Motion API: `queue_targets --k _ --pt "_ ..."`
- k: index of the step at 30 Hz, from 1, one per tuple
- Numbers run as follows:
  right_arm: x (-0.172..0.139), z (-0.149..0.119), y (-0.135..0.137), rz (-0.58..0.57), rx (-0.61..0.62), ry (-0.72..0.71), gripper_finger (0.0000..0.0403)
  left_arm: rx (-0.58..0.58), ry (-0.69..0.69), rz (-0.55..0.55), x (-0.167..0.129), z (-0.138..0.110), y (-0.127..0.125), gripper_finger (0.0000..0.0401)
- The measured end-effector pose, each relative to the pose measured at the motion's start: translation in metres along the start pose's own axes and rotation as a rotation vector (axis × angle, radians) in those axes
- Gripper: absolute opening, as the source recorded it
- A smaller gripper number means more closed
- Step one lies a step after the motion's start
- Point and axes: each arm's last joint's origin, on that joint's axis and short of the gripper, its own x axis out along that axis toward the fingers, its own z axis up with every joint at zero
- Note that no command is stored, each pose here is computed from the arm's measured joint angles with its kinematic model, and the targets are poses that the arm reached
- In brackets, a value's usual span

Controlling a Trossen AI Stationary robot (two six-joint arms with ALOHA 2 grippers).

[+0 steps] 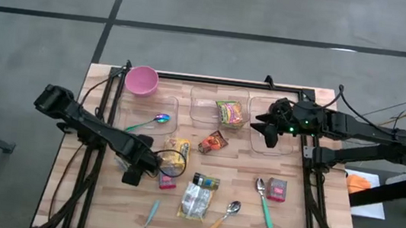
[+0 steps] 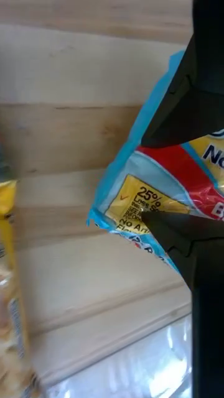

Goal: Pick & Place Food Item
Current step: Put the blue noodle pack into the middle transparent bin

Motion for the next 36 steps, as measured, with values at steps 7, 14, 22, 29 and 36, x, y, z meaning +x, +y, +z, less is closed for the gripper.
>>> queue_targets --k 7,14,22,29,36 --pt "0.000 -0.002 0.003 0.018 0.002 0.010 0.0228 0.049 -0.056 -0.004 -0.012 0.009 -0.001 0.0184" --pt "0.000 -0.002 0.003 0.017 0.006 0.009 0.0228 0.064 -0.066 0.070 -0.011 0.010 0.010 0.0184" --pt "0.000 -0.002 0.003 0.017 0.009 0.009 0.0228 0.011 -0.030 -0.022 0.005 0.004 0.029 0.0184" --pt "0.000 -0.002 0.003 0.016 0.009 0.009 0.0228 0.046 -0.027 -0.092 0.014 0.000 0.028 0.0178" --pt "0.000 -0.002 0.003 0.010 0.005 0.004 0.0228 0.101 -0.030 -0.131 0.014 -0.001 0.027 0.0078"
